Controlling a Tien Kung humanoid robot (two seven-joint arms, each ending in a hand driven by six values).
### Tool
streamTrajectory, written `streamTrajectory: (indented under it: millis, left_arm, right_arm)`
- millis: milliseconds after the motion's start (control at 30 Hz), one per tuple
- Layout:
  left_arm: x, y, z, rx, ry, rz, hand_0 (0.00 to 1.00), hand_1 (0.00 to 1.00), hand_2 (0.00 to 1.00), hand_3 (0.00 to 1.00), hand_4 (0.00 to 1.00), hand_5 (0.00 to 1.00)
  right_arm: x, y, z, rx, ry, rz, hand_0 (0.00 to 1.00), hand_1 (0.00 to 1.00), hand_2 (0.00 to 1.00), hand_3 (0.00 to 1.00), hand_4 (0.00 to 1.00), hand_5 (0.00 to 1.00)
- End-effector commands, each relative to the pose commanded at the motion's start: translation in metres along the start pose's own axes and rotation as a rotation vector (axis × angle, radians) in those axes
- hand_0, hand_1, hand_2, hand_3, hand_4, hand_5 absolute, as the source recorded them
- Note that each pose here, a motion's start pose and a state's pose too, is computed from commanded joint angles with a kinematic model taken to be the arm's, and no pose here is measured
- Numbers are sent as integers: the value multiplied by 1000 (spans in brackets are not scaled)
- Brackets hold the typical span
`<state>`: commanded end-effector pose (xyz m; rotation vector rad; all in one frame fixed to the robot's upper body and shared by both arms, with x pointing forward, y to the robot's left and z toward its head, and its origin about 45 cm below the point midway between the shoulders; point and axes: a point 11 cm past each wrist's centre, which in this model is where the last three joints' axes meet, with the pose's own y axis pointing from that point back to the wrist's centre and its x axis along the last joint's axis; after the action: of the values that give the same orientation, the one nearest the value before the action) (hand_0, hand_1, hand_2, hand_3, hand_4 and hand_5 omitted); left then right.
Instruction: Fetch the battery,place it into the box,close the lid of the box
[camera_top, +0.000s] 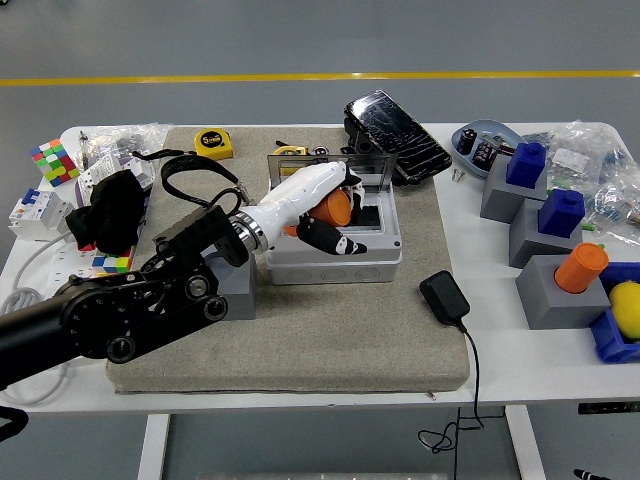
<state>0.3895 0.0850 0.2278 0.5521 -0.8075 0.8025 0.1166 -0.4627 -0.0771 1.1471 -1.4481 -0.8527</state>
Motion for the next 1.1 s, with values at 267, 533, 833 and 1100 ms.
streamTrajectory:
  millis: [267, 533, 833, 1100]
  left_arm:
    - [-11, -18, 2, 77, -89, -15, 16, 2, 187, 215, 998, 2]
    - [-7, -34, 10, 46, -177, 19, 15, 3, 187, 214, 998, 2]
    - [-9, -36, 10, -1, -306, 33, 211, 146, 258, 292, 998, 57]
    - [-7, -36, 4, 27, -391, 40, 360, 418, 441, 542, 998, 290]
  right_arm:
    - [-3, 0, 0, 2, 14, -5, 667, 672, 687, 534, 907, 478]
    - [-3, 0, -3, 8, 24, -7, 670, 671, 687, 534, 907, 477]
    - [-6, 1, -6, 18, 28, -12, 667, 672, 687, 533, 907, 477]
    - [-7, 1, -7, 21, 27, -14, 668, 672, 688, 533, 907, 478]
